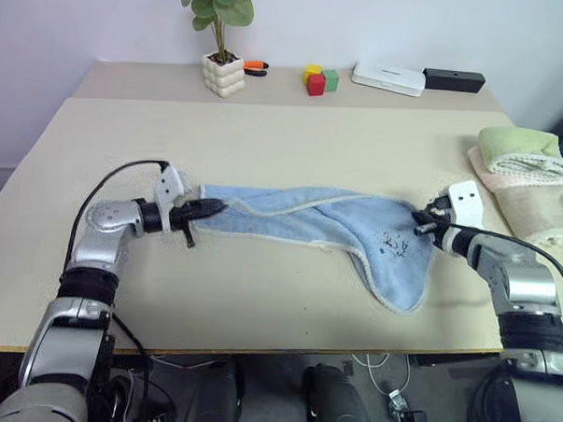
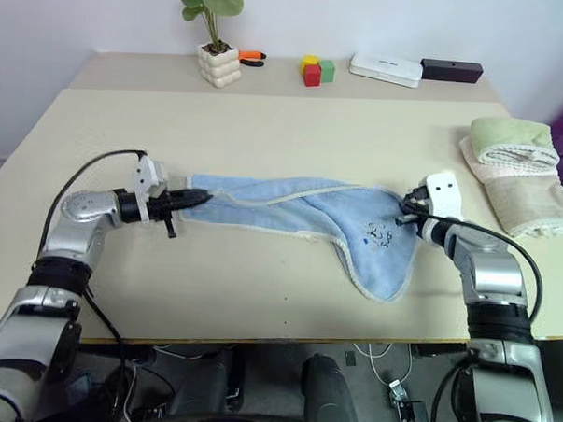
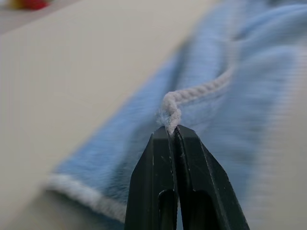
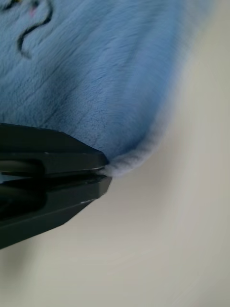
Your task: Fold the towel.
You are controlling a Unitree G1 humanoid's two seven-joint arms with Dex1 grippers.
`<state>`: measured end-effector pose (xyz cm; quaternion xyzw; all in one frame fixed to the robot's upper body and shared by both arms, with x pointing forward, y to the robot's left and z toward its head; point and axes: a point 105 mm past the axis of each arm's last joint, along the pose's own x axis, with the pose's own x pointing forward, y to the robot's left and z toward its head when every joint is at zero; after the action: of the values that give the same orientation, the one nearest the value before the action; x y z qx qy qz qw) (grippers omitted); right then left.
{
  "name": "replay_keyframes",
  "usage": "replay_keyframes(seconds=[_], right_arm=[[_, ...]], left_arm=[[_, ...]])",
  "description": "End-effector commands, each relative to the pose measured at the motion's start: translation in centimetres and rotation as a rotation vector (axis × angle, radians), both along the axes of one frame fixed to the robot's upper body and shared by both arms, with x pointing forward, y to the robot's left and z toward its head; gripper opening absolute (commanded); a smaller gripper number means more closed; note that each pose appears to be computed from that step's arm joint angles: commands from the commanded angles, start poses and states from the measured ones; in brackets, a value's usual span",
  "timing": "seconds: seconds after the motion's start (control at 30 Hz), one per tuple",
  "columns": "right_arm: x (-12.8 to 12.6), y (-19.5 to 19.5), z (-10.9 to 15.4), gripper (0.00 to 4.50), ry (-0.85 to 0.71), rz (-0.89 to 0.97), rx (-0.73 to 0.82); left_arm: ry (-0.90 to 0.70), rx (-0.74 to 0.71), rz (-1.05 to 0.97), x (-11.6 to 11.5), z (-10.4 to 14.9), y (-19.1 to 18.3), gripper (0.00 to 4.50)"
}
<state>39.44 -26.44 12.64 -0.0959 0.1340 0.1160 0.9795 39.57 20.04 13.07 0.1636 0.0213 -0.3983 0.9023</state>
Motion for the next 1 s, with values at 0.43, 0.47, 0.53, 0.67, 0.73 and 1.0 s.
replay_keyframes(seconds=[0.43,0.47,0.53,0.67,0.73,1.0], right_arm=[[5.6,3.5,18.6,0.03,-0.678,0.046,-0.063],[5.0,3.5,18.8,0.03,-0.707,0.081,-0.064],[4.2,3.8,18.7,0.03,-0.725,0.136,-0.06],[-0.2,6.2,15.1,0.03,-0.664,0.359,-0.058],[-2.7,7.5,12.1,0.03,-0.551,0.469,-0.04],[-8.8,8.3,6.4,0.03,-0.225,0.674,-0.084]], left_arm=[[-0.613,0.115,0.524,4.9,19.7,5.8,0.0],[-0.642,0.102,0.496,4.3,20.3,6.0,0.0],[-0.651,0.086,0.441,3.6,20.6,6.2,0.0],[-0.639,0.083,0.18,0.9,18.6,6.0,0.0],[-0.563,0.059,0.045,-0.4,16.1,6.0,0.0],[-0.234,0.108,-0.198,-5.8,7.4,8.8,0.0]])
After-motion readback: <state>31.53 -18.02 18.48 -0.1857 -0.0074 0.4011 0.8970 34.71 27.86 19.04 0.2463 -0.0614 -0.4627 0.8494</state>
